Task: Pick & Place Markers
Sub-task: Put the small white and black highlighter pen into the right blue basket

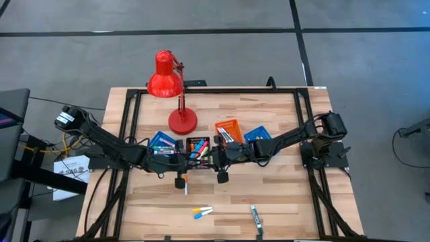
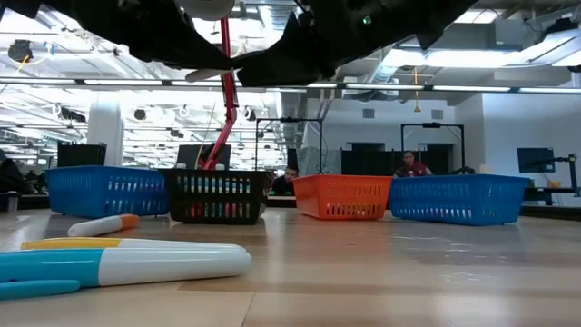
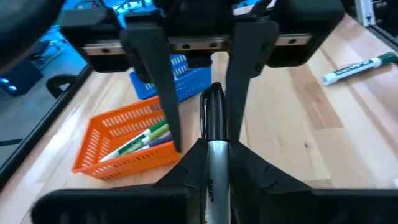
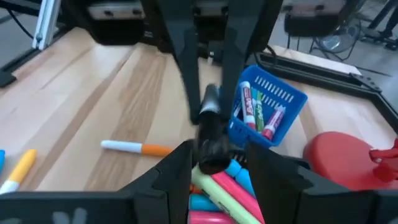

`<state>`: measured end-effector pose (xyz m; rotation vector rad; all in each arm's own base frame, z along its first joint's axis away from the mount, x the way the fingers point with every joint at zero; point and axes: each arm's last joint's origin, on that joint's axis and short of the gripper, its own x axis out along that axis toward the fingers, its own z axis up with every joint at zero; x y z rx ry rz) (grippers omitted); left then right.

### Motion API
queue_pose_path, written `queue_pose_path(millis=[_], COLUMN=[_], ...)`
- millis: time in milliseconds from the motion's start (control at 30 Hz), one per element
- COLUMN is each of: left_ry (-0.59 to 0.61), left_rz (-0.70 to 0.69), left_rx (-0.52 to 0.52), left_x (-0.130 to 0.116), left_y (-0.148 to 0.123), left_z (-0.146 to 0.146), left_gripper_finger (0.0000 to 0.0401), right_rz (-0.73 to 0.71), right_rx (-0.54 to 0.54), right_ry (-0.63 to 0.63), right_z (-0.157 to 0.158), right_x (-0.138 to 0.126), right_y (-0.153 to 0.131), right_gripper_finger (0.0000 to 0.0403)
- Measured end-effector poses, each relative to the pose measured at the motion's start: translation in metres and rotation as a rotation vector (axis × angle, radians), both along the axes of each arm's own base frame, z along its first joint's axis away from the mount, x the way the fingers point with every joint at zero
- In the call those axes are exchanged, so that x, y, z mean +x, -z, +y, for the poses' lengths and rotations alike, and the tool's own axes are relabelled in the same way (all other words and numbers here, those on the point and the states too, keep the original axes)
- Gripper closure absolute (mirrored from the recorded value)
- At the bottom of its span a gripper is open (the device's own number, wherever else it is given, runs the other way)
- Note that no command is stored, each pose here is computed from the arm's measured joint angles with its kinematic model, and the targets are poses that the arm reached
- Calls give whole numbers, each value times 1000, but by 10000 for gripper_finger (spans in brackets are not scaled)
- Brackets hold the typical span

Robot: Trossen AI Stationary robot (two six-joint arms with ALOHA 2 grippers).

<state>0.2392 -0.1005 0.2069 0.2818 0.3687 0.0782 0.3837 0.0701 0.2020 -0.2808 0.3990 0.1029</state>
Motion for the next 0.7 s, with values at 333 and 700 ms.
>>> queue_pose_path(millis=[333,700], left_ry=[-44,-39], left_rz=[14,15], left_rx=[30,28], left_x=[-1,-1], left_y=[2,2], left_z=[2,1], left_gripper_finger=[352,350], right_rz=[-28,-46], right_rx=[2,7], right_ry=[-8,-6], right_z=[4,4], right_x=[0,1], right_y=[-3,-4], right_gripper_finger=[263,326])
